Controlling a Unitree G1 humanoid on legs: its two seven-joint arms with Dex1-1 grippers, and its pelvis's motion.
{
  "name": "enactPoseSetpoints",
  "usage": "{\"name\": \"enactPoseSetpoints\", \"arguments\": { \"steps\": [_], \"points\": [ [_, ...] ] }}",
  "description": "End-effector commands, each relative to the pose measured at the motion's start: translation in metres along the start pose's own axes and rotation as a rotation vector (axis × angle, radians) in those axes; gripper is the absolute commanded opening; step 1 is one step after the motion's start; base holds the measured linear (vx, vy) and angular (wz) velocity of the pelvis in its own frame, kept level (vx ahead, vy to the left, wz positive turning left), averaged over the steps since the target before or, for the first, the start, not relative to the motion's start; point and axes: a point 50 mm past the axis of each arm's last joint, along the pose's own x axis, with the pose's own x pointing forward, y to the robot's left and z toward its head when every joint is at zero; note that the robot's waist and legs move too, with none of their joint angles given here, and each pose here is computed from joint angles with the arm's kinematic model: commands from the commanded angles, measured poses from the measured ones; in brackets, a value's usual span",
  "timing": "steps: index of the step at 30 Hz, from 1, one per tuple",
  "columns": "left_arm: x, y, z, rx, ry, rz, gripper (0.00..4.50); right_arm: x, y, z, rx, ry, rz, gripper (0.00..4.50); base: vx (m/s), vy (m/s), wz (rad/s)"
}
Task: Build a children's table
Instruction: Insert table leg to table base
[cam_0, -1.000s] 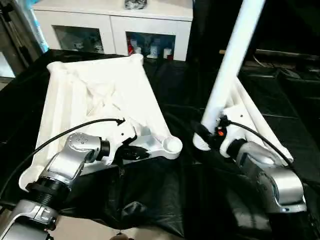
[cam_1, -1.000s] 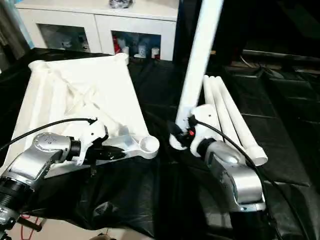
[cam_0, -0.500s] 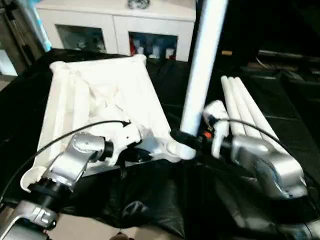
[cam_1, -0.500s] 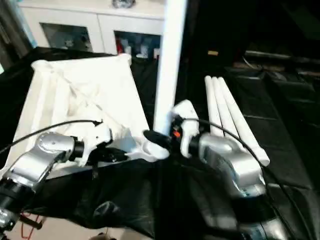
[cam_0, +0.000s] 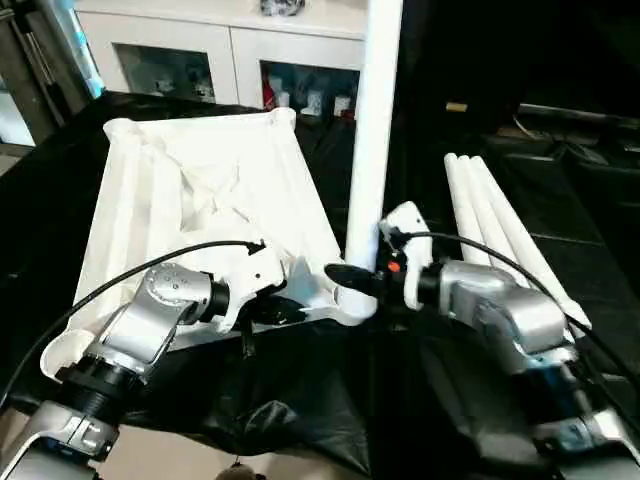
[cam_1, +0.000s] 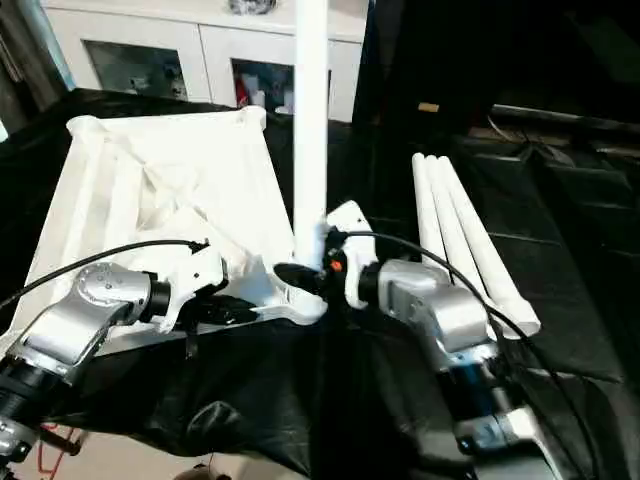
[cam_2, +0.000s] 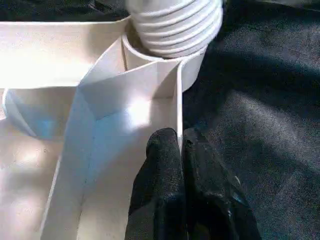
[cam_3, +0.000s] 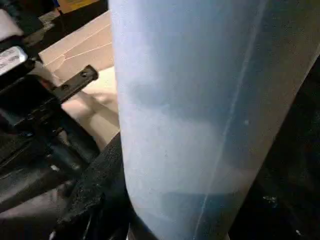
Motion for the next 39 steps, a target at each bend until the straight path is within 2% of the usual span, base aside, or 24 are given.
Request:
{"name": "enactPoseSetpoints", "arguments": {
  "steps": [1, 14, 19, 24, 28, 34, 38, 39],
  "points": [
    [0.001, -0.003, 0.006, 0.028, -0.017, -0.033, 0.00, 0.002, -0.003, -0.001, -0.008, 0.008, -0.013, 1.91, 0.000, 0.000, 0.00],
    [0.003, -0.001, 0.015, 0.021, -0.062, -0.011, 0.00, 0.005, -0.010, -0.012, 0.042, -0.011, -0.026, 1.91, 0.000, 0.000, 0.00],
    [0.004, 0.001, 0.016, 0.014, -0.069, 0.005, 0.00, 0.000, -0.017, -0.028, 0.104, -0.047, -0.080, 1.91, 0.000, 0.000, 0.00],
    [0.004, 0.002, 0.016, 0.012, -0.070, 0.012, 0.00, -0.002, -0.015, -0.040, 0.125, -0.071, -0.090, 1.91, 0.000, 0.000, 0.00],
    [0.005, 0.003, 0.016, 0.012, -0.069, 0.021, 0.00, -0.007, -0.015, -0.049, 0.151, -0.140, -0.128, 1.91, 0.000, 0.000, 0.00],
    [0.005, 0.006, 0.016, 0.016, -0.064, 0.033, 0.00, -0.014, -0.013, -0.064, 0.138, -0.188, -0.178, 1.91, 0.000, 0.000, 0.00],
    [0.006, 0.006, 0.015, 0.017, -0.063, 0.036, 0.00, -0.016, -0.011, -0.068, 0.128, -0.198, -0.189, 1.91, 0.000, 0.000, 0.00],
    [0.006, 0.007, 0.015, 0.020, -0.059, 0.038, 0.00, -0.017, -0.009, -0.069, 0.094, -0.197, -0.201, 1.91, 0.000, 0.000, 0.00]
  ]
}}
